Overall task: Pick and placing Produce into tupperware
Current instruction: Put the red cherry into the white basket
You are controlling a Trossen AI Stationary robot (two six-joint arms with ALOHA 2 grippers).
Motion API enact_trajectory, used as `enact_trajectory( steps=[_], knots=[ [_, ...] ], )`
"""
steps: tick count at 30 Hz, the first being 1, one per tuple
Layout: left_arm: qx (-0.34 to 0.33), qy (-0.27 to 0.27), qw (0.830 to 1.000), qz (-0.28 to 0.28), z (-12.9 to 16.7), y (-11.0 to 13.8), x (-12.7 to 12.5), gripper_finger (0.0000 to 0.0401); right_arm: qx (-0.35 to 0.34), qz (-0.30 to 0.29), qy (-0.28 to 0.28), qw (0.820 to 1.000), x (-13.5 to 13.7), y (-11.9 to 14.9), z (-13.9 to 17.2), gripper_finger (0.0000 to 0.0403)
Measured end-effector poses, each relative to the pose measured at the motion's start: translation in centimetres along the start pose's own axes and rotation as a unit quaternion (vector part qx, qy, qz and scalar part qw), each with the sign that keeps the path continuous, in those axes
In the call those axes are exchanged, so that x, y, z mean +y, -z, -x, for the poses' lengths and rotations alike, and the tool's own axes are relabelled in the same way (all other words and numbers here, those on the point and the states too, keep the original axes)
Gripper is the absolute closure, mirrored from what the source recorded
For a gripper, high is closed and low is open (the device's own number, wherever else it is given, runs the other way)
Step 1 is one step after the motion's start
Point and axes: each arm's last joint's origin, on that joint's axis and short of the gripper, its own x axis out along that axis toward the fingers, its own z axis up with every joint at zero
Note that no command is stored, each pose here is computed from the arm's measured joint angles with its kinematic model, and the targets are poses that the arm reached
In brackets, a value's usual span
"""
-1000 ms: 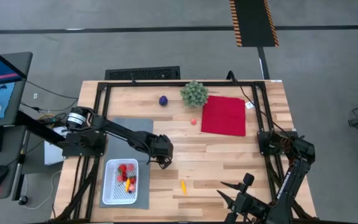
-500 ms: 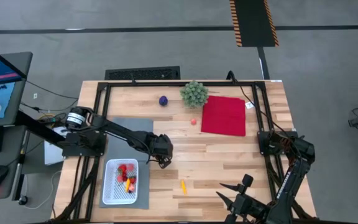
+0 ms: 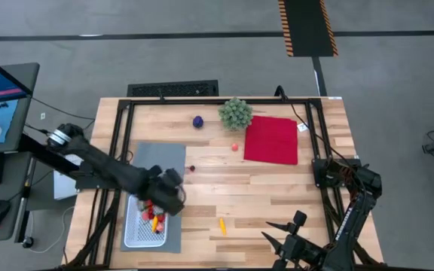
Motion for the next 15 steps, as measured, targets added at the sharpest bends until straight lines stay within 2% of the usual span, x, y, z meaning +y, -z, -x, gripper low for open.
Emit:
enact_trajectory(
  steps=[3,6,11,15],
  knots=[
    [0.028,0.01,0.999,0.042,1.2,2.2,-0.1,0.0363,0.002,-0.003,0.004,1.0,0.0,-0.1,-0.4,0.0228],
    [0.054,0.009,0.998,0.03,1.9,4.4,-0.5,0.0358,0.009,0.002,0.008,1.0,0.0,-0.3,-0.8,0.0228],
    [0.068,-0.04,0.995,0.067,2.1,7.1,-0.5,0.0356,0.014,0.01,0.009,1.0,0.2,-0.6,-1.6,0.0228],
    [0.104,-0.061,0.992,0.044,1.2,8.3,-1.0,0.0342,0.018,0.017,0.006,1.0,0.4,-0.7,-2.0,0.0228]
  ],
)
